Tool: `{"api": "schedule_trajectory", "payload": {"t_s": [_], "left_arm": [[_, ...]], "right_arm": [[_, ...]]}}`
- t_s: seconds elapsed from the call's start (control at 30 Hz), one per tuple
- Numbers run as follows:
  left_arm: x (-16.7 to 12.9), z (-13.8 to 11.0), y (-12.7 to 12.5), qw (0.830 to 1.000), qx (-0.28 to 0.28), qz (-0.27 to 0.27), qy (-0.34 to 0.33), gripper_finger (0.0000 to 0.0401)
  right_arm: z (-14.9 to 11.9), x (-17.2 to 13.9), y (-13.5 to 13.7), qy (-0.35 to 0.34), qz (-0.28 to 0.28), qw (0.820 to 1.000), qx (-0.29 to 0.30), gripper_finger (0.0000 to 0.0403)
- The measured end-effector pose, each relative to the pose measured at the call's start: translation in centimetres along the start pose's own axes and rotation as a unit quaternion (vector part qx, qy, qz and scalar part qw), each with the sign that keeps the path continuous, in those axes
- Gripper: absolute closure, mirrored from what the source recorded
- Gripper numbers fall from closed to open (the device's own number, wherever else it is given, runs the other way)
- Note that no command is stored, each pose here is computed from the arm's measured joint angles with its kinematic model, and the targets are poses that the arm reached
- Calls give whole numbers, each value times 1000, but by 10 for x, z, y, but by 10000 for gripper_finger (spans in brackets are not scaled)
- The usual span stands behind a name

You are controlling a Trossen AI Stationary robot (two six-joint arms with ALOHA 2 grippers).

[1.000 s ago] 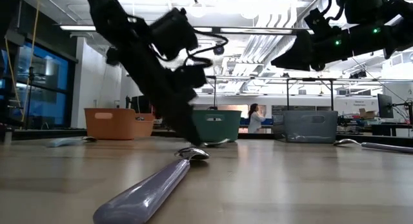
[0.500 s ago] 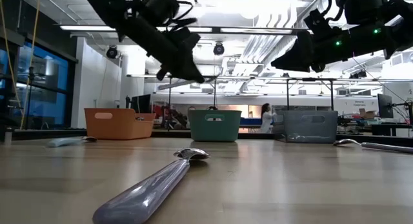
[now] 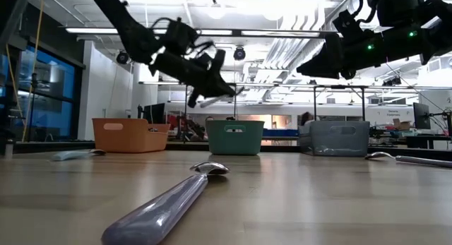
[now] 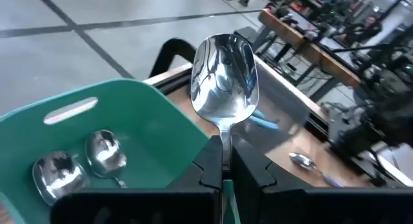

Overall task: Sort silverware by color (type)
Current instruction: Put the blue patterned spoon into the green bin

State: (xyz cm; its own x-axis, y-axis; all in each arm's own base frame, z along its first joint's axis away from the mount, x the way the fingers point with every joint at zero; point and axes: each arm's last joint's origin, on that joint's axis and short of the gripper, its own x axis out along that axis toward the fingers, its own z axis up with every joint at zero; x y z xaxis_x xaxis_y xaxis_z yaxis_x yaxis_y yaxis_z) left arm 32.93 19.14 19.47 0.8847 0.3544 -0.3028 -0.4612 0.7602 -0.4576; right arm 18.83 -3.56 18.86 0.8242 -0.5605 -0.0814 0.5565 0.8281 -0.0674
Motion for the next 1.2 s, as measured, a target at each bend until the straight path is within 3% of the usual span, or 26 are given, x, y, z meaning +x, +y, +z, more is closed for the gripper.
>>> {"api": "schedule_trajectory", "payload": {"t_s": [0.33, 1.2], "left_arm": [[35, -6, 24, 999, -24, 27, 17, 395], [36, -10, 40, 998, -33, 27, 45, 395]], "right_arm": [[-1, 0, 0, 5, 0, 1000, 2, 265], [-2, 0, 0, 9, 0, 1000, 6, 265]]}}
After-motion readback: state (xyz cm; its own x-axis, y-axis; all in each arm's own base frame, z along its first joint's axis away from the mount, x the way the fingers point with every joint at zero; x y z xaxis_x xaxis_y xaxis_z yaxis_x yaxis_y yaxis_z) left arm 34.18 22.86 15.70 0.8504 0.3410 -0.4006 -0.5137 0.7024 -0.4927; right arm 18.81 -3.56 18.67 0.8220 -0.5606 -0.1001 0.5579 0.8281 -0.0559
